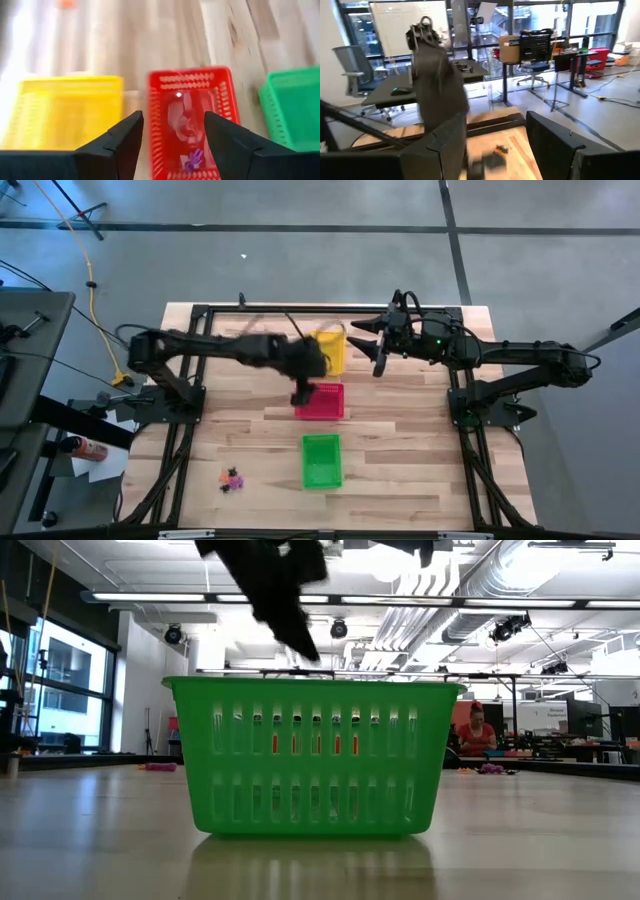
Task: Sort Halloween decoration
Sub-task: Put the purple skeleton toy into the red bin
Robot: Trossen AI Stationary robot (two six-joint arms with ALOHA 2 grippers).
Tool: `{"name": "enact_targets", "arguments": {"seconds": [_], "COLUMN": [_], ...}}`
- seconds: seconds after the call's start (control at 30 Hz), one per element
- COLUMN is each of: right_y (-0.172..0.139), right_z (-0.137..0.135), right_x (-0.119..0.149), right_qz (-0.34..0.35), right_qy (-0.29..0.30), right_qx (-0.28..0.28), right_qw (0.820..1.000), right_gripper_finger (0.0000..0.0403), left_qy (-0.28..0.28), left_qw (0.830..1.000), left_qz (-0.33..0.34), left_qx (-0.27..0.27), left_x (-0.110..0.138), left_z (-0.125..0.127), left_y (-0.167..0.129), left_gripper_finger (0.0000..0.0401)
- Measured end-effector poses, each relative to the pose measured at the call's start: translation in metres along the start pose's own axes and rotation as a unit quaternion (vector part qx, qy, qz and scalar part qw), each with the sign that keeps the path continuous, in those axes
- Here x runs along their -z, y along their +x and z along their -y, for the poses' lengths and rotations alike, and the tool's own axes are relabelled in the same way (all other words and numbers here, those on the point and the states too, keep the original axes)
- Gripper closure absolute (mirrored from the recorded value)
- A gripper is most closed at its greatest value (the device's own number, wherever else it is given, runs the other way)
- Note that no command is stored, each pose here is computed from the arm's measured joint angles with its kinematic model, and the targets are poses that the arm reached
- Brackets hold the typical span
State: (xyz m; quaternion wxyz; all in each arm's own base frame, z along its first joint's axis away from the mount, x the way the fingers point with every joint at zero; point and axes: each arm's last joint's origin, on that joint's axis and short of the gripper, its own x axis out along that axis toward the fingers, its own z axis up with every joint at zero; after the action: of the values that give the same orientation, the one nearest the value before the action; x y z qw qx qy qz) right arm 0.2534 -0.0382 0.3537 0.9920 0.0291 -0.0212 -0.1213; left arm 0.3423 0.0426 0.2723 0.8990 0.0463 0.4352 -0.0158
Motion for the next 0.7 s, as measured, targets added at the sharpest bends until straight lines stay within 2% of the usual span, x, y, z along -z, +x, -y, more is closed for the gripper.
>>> {"name": "enact_targets", "arguments": {"seconds": [0.1,0.23,0.37,0.47,0.57,0.63,0.7], "right_y": [0.0,0.0,0.0,0.0,0.0,0.0,0.0], "right_z": [0.0,0.001,-0.001,-0.003,-0.003,-0.003,-0.003], "right_x": [0.0,0.0,0.0,0.0,0.0,0.0,0.0], "right_qz": [0.001,0.001,-0.001,-0.001,0.0,0.0,0.0], "right_qy": [0.0,0.0,-0.018,-0.044,-0.057,-0.058,-0.054], "right_qx": [0.008,0.009,-0.018,-0.05,-0.056,-0.056,-0.056], "right_qw": [1.0,1.0,1.0,0.998,0.997,0.997,0.997], "right_gripper_finger": [0.0203,0.0203,0.0203,0.0203,0.0203,0.0203,0.0203], "left_qy": [-0.043,-0.092,-0.099,-0.107,-0.12,-0.117,-0.106], "left_qw": [0.997,0.985,0.961,0.932,0.905,0.892,0.887], "left_qz": [0.06,0.134,0.249,0.34,0.406,0.434,0.446], "left_qx": [-0.023,-0.049,-0.064,-0.062,-0.053,-0.051,-0.054], "left_x": [-0.002,0.009,0.024,0.038,0.055,0.064,0.07], "left_z": [-0.013,-0.019,-0.011,-0.002,0.003,0.006,0.008], "left_y": [-0.046,-0.102,-0.141,-0.149,-0.141,-0.132,-0.124], "left_gripper_finger": [0.02,0.0206,0.0216,0.0223,0.0229,0.0231,0.0231]}}
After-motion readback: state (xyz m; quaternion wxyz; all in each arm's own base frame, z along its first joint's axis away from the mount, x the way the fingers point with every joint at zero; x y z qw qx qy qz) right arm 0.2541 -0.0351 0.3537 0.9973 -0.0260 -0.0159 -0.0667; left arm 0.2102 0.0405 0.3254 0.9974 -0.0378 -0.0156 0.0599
